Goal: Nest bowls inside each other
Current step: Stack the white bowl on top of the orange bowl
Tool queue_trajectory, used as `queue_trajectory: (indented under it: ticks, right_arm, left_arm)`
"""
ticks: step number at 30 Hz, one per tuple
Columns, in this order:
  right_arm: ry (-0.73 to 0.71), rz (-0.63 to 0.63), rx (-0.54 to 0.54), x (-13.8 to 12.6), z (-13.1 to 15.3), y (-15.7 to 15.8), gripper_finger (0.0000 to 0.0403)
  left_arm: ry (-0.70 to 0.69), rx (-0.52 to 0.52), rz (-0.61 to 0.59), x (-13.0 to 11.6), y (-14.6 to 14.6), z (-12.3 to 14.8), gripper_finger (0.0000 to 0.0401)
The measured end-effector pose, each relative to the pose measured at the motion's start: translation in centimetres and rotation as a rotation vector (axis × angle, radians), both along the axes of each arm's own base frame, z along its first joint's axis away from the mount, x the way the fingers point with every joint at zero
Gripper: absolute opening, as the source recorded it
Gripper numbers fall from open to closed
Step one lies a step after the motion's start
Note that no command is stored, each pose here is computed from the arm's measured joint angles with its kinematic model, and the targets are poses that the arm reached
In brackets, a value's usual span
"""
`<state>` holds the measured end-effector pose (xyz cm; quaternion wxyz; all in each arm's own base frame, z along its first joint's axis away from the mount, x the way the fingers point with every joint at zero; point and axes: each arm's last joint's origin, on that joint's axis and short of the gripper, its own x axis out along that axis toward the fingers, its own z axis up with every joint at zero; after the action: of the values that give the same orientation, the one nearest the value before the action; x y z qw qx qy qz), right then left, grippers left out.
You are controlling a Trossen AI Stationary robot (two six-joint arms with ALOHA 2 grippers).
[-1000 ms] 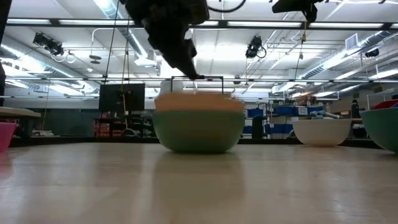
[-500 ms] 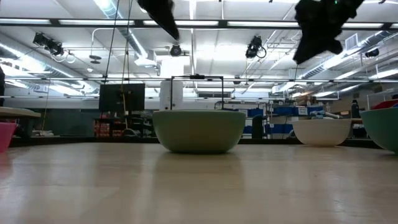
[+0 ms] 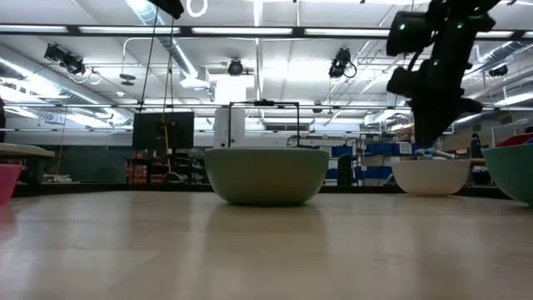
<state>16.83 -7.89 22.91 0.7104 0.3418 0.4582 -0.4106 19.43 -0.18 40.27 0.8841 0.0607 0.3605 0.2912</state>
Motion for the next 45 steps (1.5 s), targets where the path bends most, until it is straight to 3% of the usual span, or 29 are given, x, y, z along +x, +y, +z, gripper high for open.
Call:
queue_trajectory:
  ticks: [8,13,20,26,32,38,45]
  right_arm:
    - [0.061,0.008,-0.008,1.8,0.1,-2.7,0.0126]
    - [0.123,-0.057,0.009,1.5,-0.8,-4.5,0.0157]
    - [0.183,-0.104,0.047,1.2,-2.3,-6.4,0.0158]
    - [0.206,-0.046,0.109,1.8,-3.6,-6.7,0.0119]
    - [0.224,0.068,0.12,2.6,-4.3,-6.4,0.0016]
    - [0.054,0.233,0.035,5.5,-1.2,-4.8,0.0002]
    - [-0.196,0.565,-0.113,11.5,7.2,1.6,0.0001]
  left_arm:
    - [0.009,-0.001,0.004,-0.9,0.1,-0.1,0.0218]
    - [0.025,-0.005,0.011,-1.0,0.1,-0.5,0.0218]
    - [0.039,-0.005,0.019,-1.1,0.1,-0.6,0.0218]
    - [0.031,-0.007,0.024,-1.4,0.2,-0.5,0.0218]
    - [0.006,-0.006,0.045,-2.1,0.3,-0.2,0.0218]
    - [-0.024,0.005,0.075,-3.3,0.5,0.2,0.0218]
    - [-0.035,0.009,0.094,-3.6,0.5,0.4,0.0218]
